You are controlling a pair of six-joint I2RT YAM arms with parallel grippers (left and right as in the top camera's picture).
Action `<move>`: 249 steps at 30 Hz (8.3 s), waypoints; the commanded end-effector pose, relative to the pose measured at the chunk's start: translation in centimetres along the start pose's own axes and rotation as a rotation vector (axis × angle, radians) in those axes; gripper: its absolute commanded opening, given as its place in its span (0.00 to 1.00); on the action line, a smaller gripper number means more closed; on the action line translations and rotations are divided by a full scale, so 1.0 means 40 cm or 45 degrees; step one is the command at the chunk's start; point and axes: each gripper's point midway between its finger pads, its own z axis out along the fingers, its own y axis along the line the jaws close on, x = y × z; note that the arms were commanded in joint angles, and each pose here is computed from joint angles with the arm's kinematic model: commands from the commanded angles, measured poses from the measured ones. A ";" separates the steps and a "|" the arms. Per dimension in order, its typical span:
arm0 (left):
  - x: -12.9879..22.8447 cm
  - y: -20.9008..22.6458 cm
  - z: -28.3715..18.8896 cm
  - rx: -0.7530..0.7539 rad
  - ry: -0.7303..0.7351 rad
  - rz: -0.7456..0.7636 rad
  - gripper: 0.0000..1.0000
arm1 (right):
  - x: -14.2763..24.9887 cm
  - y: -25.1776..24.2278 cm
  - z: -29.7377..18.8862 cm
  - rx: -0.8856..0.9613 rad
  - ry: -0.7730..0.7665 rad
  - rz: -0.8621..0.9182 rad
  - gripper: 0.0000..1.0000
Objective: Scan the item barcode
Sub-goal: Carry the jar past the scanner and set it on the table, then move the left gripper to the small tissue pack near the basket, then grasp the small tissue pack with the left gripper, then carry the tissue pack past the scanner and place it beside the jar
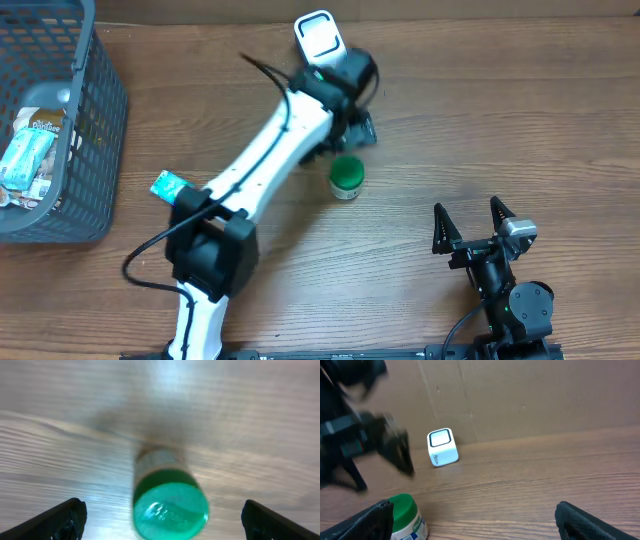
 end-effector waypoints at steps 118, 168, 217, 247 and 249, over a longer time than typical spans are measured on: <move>0.053 0.440 0.312 -0.157 0.250 0.065 0.04 | 0.008 0.000 0.001 -0.004 0.005 0.000 1.00; -0.115 0.749 0.203 -0.167 0.260 0.526 0.62 | 0.008 0.000 0.001 -0.004 0.004 0.000 1.00; 0.099 0.205 0.258 -0.055 0.195 0.253 0.29 | 0.008 0.000 0.001 -0.004 0.005 0.000 1.00; -0.118 0.090 -0.073 0.113 -0.091 0.370 1.00 | 0.008 0.000 0.001 -0.004 0.005 0.000 1.00; -0.150 0.084 -0.133 0.138 -0.149 0.380 1.00 | 0.008 0.000 0.001 -0.004 0.004 0.000 1.00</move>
